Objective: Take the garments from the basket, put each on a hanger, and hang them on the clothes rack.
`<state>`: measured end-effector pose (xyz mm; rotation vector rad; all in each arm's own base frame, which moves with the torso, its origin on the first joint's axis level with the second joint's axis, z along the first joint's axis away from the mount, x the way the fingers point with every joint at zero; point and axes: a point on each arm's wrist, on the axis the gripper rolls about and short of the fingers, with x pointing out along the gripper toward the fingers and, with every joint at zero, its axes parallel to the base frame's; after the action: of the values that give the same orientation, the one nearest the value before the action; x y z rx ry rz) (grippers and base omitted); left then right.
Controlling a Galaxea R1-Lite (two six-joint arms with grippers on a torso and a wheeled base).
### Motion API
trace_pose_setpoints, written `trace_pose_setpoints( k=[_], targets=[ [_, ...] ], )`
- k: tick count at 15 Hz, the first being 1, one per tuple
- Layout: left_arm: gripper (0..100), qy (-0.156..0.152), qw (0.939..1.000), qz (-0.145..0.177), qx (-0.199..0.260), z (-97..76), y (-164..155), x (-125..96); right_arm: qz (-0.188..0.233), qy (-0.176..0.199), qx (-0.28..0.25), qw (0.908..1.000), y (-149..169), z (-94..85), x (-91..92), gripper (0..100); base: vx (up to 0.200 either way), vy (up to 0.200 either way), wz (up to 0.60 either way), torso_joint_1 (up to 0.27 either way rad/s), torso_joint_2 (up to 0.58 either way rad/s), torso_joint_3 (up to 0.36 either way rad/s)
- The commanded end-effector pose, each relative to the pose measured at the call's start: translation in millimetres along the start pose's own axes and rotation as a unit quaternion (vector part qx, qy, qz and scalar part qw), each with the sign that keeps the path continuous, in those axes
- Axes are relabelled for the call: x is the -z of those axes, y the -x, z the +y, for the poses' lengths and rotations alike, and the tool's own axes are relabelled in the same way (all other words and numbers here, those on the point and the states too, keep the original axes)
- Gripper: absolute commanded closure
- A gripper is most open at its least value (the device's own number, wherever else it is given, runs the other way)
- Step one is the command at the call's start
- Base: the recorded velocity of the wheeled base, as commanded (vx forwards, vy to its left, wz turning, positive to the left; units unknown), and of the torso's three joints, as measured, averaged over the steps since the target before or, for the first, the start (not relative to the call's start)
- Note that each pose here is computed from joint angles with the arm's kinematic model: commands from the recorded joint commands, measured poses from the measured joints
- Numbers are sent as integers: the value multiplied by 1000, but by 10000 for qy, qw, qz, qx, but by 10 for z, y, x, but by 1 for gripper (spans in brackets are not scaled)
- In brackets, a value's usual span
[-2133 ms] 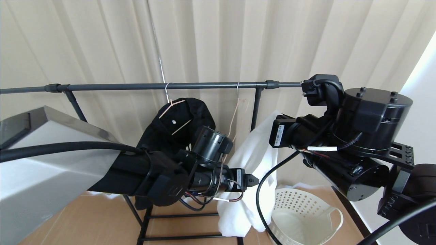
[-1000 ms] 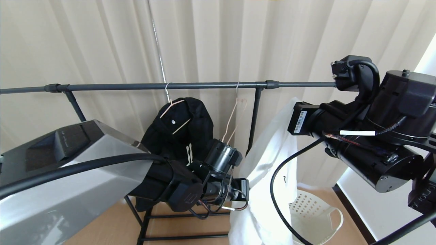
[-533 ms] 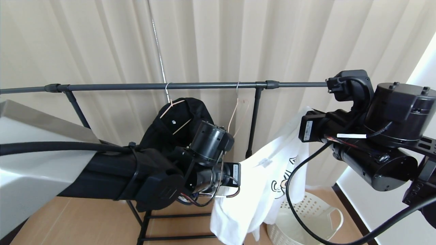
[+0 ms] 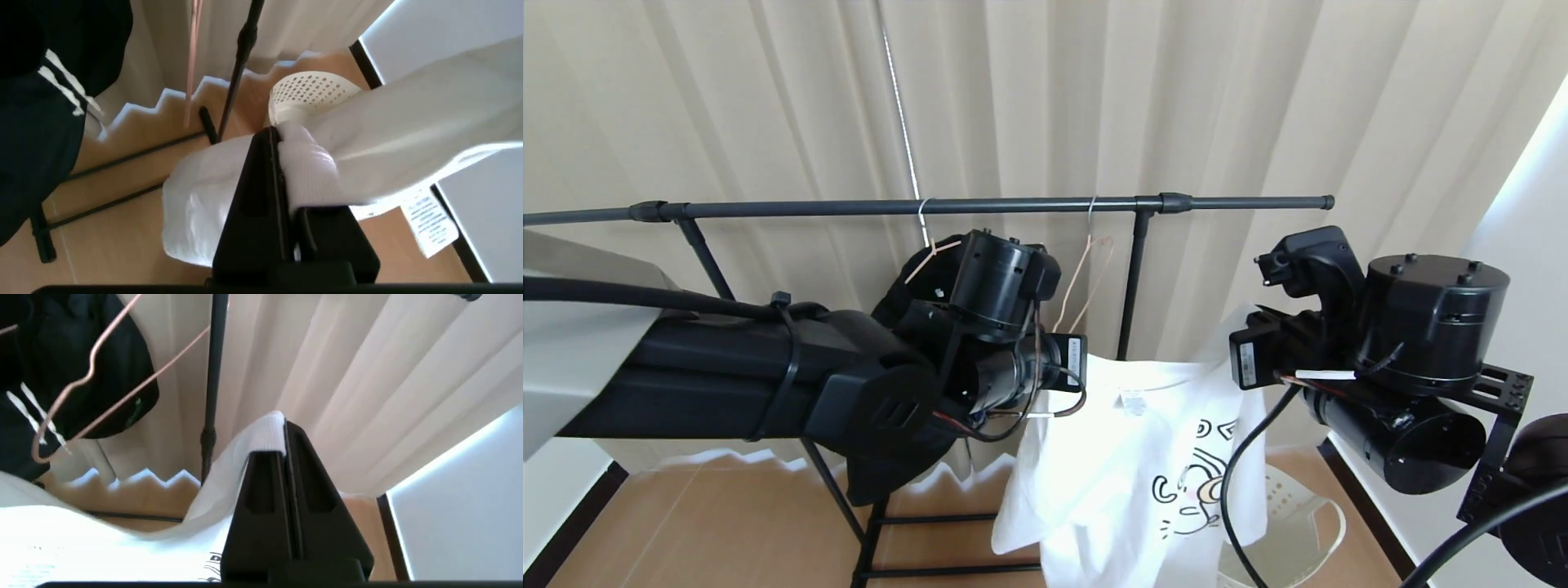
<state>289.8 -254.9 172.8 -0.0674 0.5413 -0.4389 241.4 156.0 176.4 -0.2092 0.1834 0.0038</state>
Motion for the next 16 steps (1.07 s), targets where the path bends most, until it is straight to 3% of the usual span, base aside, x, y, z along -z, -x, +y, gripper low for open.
trace_pose_setpoints(
  k=[1,5,10,14,16],
  targets=[
    [100,40,9999,-153,31,2,83,-86,121,139,-27,9998,-3,20,82,100,0,0,0,0,0,0],
    [100,-56,9995,-283,-84,2,148,-132,361,714,-258,9965,126,83,296,100,0,0,0,0,0,0],
    [100,-6,9983,-523,-252,46,275,-238,283,748,-465,9957,236,149,291,100,0,0,0,0,0,0],
    [100,-7,9976,-553,-411,61,273,-233,-3,474,-414,9980,241,119,114,100,0,0,0,0,0,0],
    [100,-14,9970,-675,-383,58,357,-294,-279,194,-335,9989,230,84,-83,100,0,0,0,0,0,0]
  ],
)
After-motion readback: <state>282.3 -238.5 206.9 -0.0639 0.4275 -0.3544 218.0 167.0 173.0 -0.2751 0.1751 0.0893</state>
